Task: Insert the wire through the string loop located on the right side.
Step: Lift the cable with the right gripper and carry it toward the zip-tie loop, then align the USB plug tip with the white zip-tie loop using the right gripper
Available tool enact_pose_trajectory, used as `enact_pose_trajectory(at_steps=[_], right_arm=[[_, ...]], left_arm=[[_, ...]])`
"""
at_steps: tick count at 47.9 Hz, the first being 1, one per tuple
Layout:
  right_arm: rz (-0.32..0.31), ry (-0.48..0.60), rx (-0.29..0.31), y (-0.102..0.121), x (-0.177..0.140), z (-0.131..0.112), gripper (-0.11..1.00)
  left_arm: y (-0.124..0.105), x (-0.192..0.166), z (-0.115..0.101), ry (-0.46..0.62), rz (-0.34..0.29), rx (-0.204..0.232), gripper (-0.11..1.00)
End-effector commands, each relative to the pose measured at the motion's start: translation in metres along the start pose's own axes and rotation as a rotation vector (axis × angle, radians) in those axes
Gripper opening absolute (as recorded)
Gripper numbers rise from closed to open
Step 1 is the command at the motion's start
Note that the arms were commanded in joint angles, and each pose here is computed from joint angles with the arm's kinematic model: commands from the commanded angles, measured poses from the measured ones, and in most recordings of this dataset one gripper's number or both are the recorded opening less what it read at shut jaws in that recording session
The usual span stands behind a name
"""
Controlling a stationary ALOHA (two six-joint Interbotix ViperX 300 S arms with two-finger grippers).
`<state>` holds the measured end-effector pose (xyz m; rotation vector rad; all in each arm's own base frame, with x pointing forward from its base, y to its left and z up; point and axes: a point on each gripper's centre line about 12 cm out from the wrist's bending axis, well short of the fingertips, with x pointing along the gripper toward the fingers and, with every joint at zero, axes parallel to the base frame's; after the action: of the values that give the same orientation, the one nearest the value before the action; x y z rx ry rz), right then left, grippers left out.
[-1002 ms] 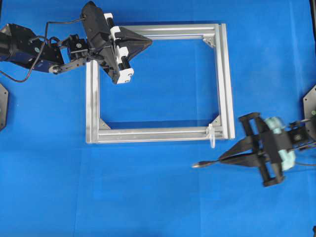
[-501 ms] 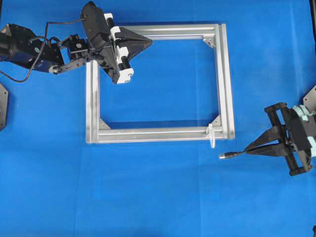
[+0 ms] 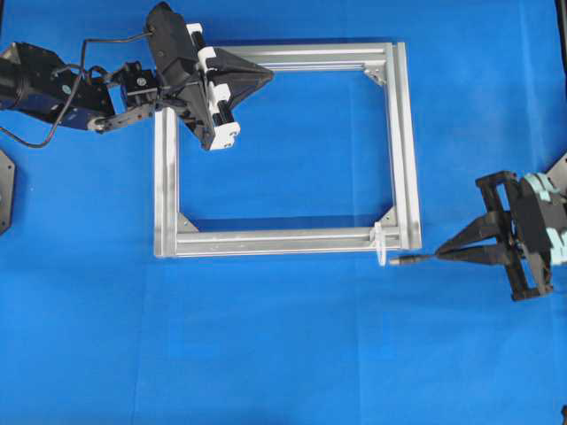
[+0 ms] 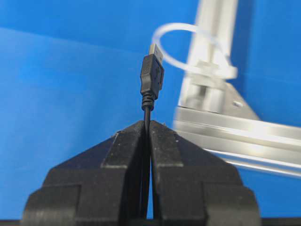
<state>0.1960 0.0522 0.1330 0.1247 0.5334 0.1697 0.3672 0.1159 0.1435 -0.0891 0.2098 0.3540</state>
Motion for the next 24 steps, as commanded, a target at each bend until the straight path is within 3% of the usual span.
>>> enact_pose_trajectory(at_steps=[1, 24], right_arm=[[-0.028, -0.021, 0.013, -0.0064, 0.0005, 0.0050, -0.04], [-0.050, -0.033, 0.023, -0.0117, 0.0003, 0.0064, -0.03]], left_arm=[[-0.0001, 0.0005, 0.0166, -0.052, -0.002, 0.001, 0.00], [0.0000, 0.0002, 0.0161, -0.051, -0.002, 0.001, 0.00]])
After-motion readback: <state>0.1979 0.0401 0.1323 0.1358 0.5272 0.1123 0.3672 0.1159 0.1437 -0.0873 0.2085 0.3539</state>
